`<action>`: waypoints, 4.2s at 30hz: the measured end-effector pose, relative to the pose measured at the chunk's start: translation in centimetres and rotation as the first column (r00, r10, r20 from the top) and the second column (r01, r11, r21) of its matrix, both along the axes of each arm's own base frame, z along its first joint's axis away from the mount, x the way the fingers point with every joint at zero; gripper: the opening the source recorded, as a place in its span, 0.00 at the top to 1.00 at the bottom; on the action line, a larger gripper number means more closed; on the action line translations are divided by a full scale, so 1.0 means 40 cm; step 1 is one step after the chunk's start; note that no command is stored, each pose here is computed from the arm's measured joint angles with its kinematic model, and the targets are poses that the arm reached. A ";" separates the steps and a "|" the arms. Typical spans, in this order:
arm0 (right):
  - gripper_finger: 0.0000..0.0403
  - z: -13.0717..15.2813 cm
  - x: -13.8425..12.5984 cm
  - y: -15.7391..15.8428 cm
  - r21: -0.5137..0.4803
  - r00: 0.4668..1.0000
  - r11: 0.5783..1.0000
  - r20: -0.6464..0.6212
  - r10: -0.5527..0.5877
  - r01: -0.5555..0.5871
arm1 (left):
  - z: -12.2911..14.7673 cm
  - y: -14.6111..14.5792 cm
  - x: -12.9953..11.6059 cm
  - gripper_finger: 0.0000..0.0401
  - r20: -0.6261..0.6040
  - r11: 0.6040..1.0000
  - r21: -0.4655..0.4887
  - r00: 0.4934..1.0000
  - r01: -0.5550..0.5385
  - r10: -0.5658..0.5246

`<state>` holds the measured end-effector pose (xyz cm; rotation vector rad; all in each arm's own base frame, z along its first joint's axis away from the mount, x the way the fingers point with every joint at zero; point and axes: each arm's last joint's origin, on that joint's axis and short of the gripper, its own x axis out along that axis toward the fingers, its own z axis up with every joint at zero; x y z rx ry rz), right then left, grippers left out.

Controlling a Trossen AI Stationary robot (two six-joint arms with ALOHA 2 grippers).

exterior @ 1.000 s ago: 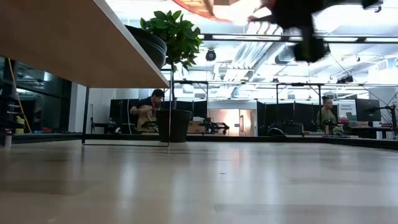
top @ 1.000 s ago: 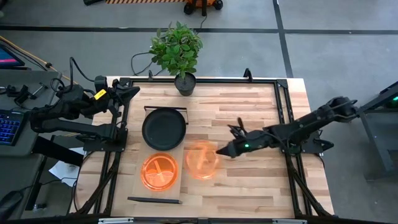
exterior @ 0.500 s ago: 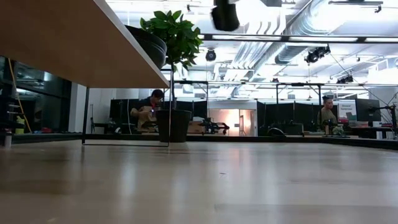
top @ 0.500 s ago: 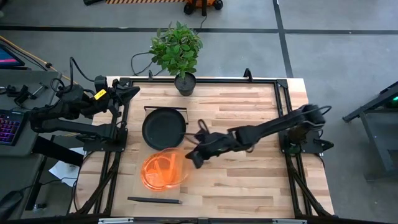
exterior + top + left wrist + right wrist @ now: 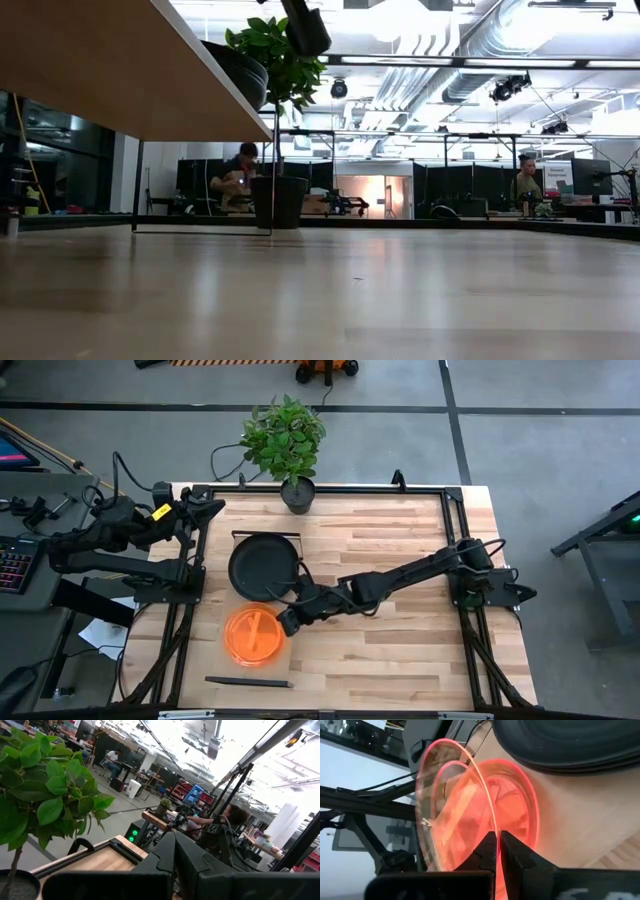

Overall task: Place and stack plates onto a shelf
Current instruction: Stack the orange plate on top of the orange plate on the shelf, then return to Home Position

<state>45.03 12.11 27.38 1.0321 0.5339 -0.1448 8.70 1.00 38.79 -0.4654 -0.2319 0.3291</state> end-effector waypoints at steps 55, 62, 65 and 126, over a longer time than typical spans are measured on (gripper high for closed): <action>0.53 0.032 -0.453 -0.114 -0.255 0.869 0.935 -0.484 0.098 -0.247 | -0.010 0.000 0.001 1.00 -0.039 1.000 -0.004 0.999 0.000 0.000; 0.54 -0.036 -0.558 -0.144 -0.099 0.999 0.995 -0.051 -0.009 0.004 | -0.012 0.000 0.001 1.00 -0.053 1.000 0.012 0.999 0.003 -0.002; 0.58 -0.026 -0.575 -0.156 -0.135 0.983 0.987 0.171 -0.062 0.086 | -0.012 -0.002 0.002 1.00 -0.055 0.999 0.020 0.998 0.033 -0.032; 1.00 0.118 -0.575 -0.251 -0.424 0.953 0.893 0.303 -0.019 0.153 | -0.471 -0.019 0.011 1.00 0.151 0.963 0.154 0.957 0.223 -0.246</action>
